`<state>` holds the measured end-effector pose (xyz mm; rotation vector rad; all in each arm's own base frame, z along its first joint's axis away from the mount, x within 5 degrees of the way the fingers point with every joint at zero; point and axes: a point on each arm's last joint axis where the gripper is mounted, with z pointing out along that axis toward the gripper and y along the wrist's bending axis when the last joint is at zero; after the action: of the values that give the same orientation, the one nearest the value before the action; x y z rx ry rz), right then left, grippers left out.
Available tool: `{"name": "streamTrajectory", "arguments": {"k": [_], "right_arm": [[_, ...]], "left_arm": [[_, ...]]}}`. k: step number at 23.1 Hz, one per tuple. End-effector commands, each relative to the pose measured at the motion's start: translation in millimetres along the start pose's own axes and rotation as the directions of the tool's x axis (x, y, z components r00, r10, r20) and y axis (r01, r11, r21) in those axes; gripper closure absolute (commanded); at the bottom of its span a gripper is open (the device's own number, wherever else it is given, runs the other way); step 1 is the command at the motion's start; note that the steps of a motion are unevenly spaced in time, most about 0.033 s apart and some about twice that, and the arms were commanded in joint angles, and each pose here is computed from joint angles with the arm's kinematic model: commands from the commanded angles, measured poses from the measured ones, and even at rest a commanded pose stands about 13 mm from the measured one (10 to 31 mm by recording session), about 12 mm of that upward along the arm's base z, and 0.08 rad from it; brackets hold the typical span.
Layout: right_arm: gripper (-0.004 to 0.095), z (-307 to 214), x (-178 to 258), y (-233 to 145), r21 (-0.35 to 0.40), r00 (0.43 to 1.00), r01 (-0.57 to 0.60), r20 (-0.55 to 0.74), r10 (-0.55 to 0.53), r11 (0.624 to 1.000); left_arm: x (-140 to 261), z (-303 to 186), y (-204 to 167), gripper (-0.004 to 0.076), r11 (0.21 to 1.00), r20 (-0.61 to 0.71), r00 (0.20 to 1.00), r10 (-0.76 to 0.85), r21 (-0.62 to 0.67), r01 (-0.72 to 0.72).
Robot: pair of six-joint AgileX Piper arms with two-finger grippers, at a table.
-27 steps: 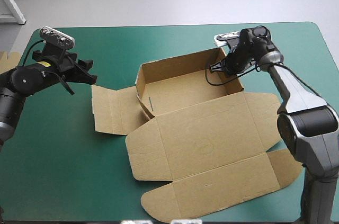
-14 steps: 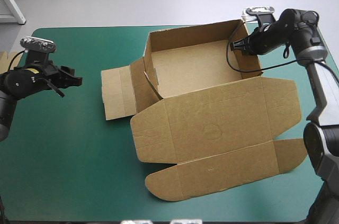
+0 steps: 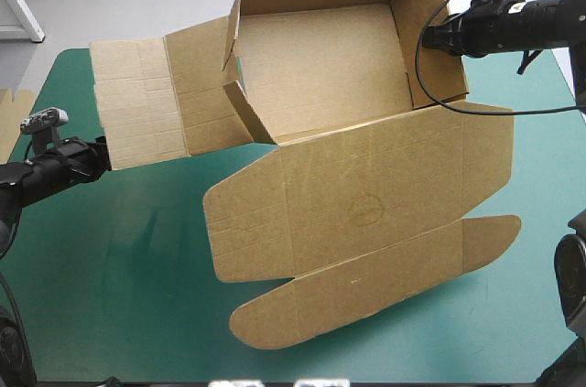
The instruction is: Fold the box
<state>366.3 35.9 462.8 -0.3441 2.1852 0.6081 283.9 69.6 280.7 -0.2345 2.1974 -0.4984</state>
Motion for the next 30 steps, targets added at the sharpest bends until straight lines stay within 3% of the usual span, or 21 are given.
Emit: {"name": "streamTrajectory", "arguments": {"k": [1, 4, 8, 18, 21, 24, 30], "right_arm": [[0.0924, -31, -14, 27, -0.080, 0.991, 0.027, 0.130, -0.017, 0.996], [0.0923, -26, -12, 31, -0.049, 0.993, 0.056, 0.107, -0.050, 0.997], [0.0923, -21, -12, 34, -0.036, 0.993, 0.062, 0.105, -0.058, 0.997], [0.0923, -13, -11, 25, 0.027, 0.995, 0.052, 0.086, -0.054, 0.998], [0.0923, -4, -10, 15, 0.072, 0.997, 0.046, 0.059, -0.050, 0.996], [0.0923, 3, -9, 11, 0.070, 0.998, 0.037, 0.048, -0.041, 0.997], [0.0923, 5, -9, 6, 0.099, 0.998, 0.037, 0.051, -0.042, 0.994]], "left_arm": [[-12, 4, -14, 0.0358, 0.977, 0.067, 0.995, -0.081, 0.201, 0.066], [-13, 13, -26, 0.0358, 0.887, 0.048, 0.987, -0.156, 0.447, 0.118], [-20, 10, -56, 0.0358, 0.751, 0.048, 0.979, -0.198, 0.649, 0.120], [-31, 7, -110, 0.0358, 0.616, 0.025, 0.994, -0.106, 0.786, 0.046], [-41, -3, -126, 0.0358, 0.542, 0.009, 0.994, -0.112, 0.839, 0.053], [-48, -8, -149, 0.0358, 0.494, 0.017, 0.998, -0.067, 0.869, 0.018], [-61, -19, -171, 0.0358, 0.444, 0.014, 0.999, -0.049, 0.896, 0.009]]}}
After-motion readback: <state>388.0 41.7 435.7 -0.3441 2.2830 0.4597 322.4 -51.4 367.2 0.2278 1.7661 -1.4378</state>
